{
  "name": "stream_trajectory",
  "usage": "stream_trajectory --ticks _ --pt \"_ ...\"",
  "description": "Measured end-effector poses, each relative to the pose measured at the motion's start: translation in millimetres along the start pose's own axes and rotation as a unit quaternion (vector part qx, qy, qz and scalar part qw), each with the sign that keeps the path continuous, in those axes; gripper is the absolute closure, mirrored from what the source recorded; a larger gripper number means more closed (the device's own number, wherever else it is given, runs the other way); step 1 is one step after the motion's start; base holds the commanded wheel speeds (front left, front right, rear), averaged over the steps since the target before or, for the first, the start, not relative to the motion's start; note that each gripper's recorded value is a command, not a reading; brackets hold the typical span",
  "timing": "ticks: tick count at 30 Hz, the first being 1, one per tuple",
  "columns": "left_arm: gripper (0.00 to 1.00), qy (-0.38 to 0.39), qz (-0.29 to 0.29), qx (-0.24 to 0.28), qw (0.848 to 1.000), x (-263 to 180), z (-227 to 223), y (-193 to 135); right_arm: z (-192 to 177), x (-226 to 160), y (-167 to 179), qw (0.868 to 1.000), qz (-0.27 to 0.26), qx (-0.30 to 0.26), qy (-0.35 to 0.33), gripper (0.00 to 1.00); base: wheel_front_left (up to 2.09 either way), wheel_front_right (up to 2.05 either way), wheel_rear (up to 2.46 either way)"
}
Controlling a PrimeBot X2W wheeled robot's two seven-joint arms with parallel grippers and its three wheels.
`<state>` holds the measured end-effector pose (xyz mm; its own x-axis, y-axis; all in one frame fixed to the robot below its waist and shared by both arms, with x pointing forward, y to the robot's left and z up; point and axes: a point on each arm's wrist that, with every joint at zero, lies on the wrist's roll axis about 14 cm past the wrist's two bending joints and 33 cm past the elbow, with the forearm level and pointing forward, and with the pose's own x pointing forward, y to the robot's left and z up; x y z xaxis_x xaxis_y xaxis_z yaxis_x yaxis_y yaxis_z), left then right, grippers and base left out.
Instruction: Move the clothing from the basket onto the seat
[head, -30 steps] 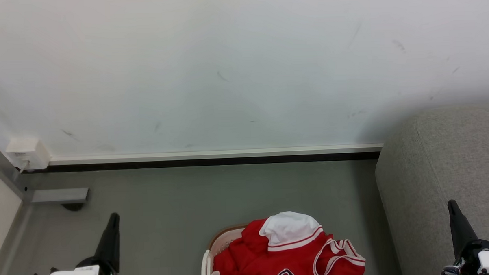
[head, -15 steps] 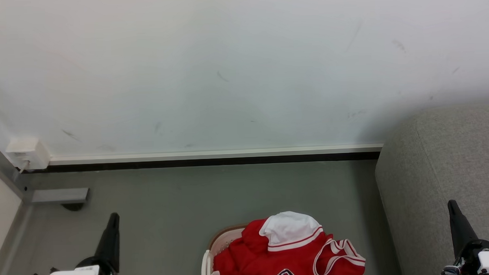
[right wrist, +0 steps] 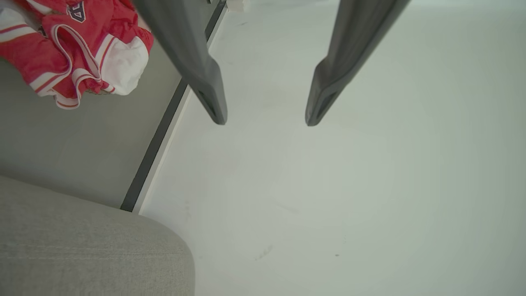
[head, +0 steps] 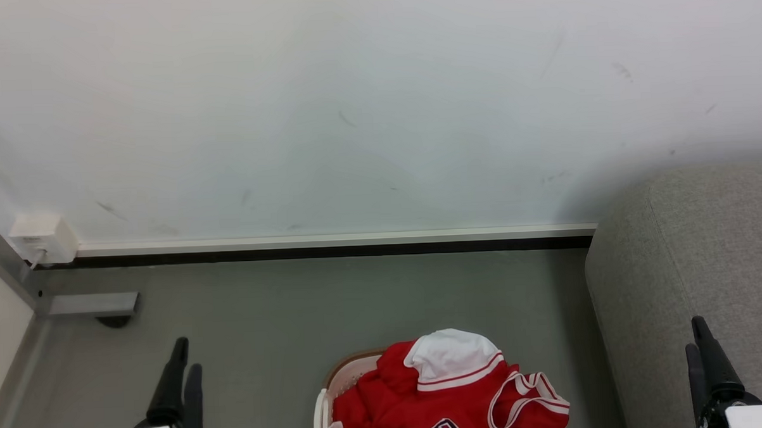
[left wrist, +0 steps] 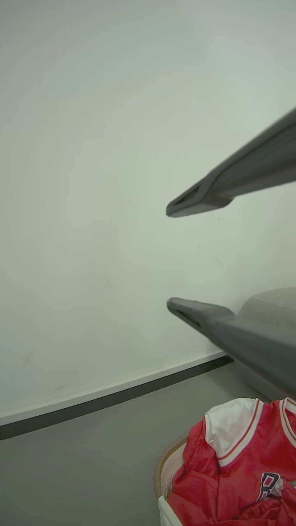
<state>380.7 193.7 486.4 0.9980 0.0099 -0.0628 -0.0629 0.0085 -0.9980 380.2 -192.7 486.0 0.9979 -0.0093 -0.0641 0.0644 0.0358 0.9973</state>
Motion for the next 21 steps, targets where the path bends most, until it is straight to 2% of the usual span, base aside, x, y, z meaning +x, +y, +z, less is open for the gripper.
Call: stream_trajectory --ticks 9,16,18,21 --pt "0.0 -0.01 0.004 0.049 0.999 -0.1 -0.3 1.9 -2.5 1.0 5.9 0.994 0.007 -0.106 -0.003 0.0 0.0 0.0 0.0" --pt "0.0 -0.015 0.007 0.107 0.994 -0.3 1.3 2.6 -3.0 1.3 14.5 0.984 0.02 -0.179 -0.006 0.0 0.0 0.0 0.0" --pt "0.0 -0.018 0.009 0.137 0.99 -0.3 3.1 2.9 -2.8 0.4 16.2 0.976 0.022 -0.216 -0.008 0.0 0.0 0.0 0.0" --pt "0.0 -0.021 0.01 0.156 0.987 -0.3 4.3 2.1 -2.3 -0.9 16.6 0.971 0.023 -0.237 -0.01 0.0 0.0 0.0 0.0"
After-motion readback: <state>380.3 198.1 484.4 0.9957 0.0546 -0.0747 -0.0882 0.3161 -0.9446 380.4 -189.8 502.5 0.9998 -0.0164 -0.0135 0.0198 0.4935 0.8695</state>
